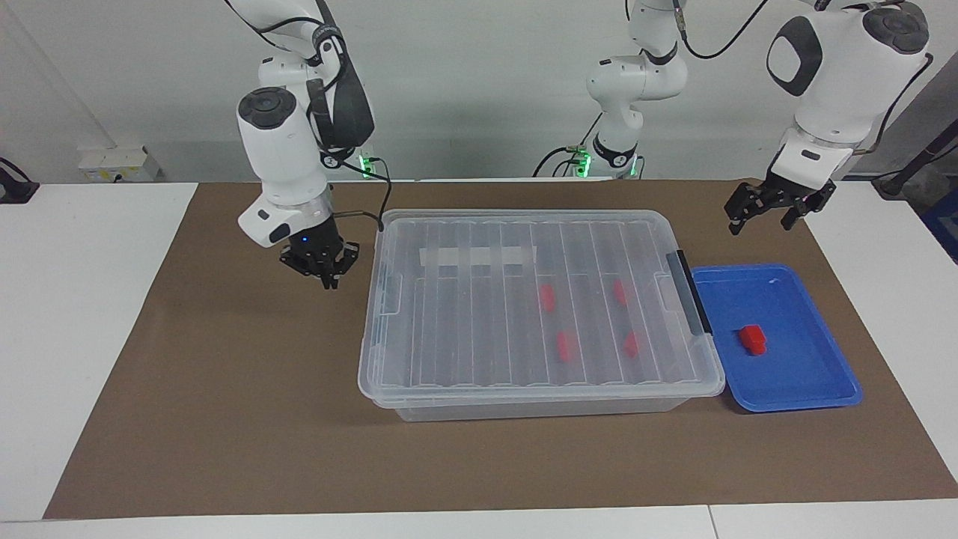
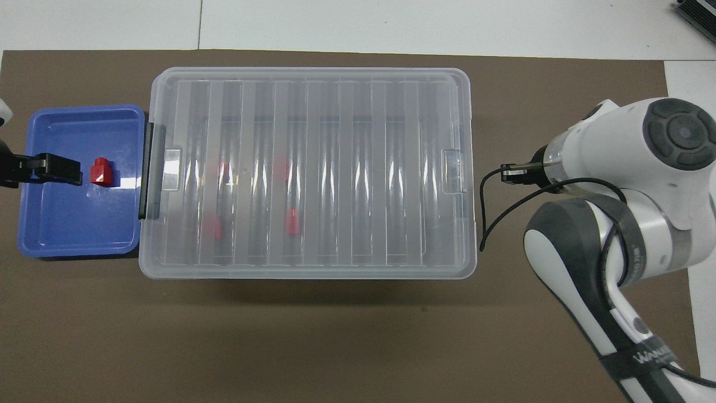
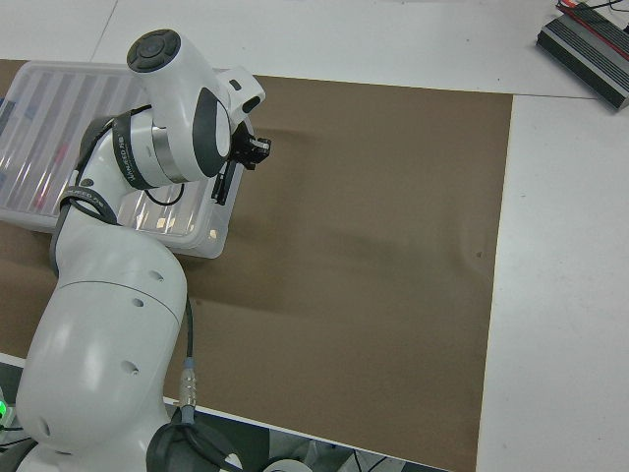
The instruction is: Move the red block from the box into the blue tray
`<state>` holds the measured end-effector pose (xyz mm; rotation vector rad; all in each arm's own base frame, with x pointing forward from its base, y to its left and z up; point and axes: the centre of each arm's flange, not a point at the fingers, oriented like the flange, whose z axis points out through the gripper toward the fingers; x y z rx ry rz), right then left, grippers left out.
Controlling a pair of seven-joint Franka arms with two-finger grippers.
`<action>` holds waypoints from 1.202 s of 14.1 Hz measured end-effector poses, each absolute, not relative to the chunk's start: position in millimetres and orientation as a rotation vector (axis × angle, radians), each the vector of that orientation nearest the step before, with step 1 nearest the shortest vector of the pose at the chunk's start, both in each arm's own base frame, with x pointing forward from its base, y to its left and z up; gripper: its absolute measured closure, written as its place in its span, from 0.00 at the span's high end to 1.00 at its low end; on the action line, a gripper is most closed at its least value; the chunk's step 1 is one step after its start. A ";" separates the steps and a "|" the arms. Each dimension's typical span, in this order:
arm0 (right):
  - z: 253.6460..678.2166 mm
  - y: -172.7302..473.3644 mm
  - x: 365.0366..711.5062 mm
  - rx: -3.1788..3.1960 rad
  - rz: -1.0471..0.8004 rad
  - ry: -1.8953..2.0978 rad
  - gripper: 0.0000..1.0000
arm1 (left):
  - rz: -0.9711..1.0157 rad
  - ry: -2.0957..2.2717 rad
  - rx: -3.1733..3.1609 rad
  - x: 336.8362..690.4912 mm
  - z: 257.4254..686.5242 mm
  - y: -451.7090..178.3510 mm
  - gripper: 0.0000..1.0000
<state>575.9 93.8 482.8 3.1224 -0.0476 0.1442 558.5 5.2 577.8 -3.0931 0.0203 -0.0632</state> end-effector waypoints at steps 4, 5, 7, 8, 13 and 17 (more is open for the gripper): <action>505.7 58.3 571.0 3.110 0.151 -0.154 0.70 | -0.063 0.020 -3.093 558.5 577.8 5.2 1.00; 512.4 53.8 570.9 3.108 0.162 -0.167 0.80 | -0.063 0.020 -3.093 558.5 577.8 5.2 1.00; 529.9 47.2 571.6 3.106 0.163 -0.188 1.00 | -0.063 0.020 -3.093 558.5 577.8 5.2 1.00; 541.5 45.0 571.7 3.104 0.160 -0.195 1.00 | -0.063 0.020 -3.093 558.5 577.8 5.2 1.00; 596.1 38.6 567.0 3.103 0.136 -0.222 1.00 | -0.063 0.020 -3.093 558.5 577.8 5.1 1.00; 634.5 37.6 559.9 3.101 0.076 -0.228 1.00 | -0.063 0.020 -3.093 558.5 577.8 5.1 1.00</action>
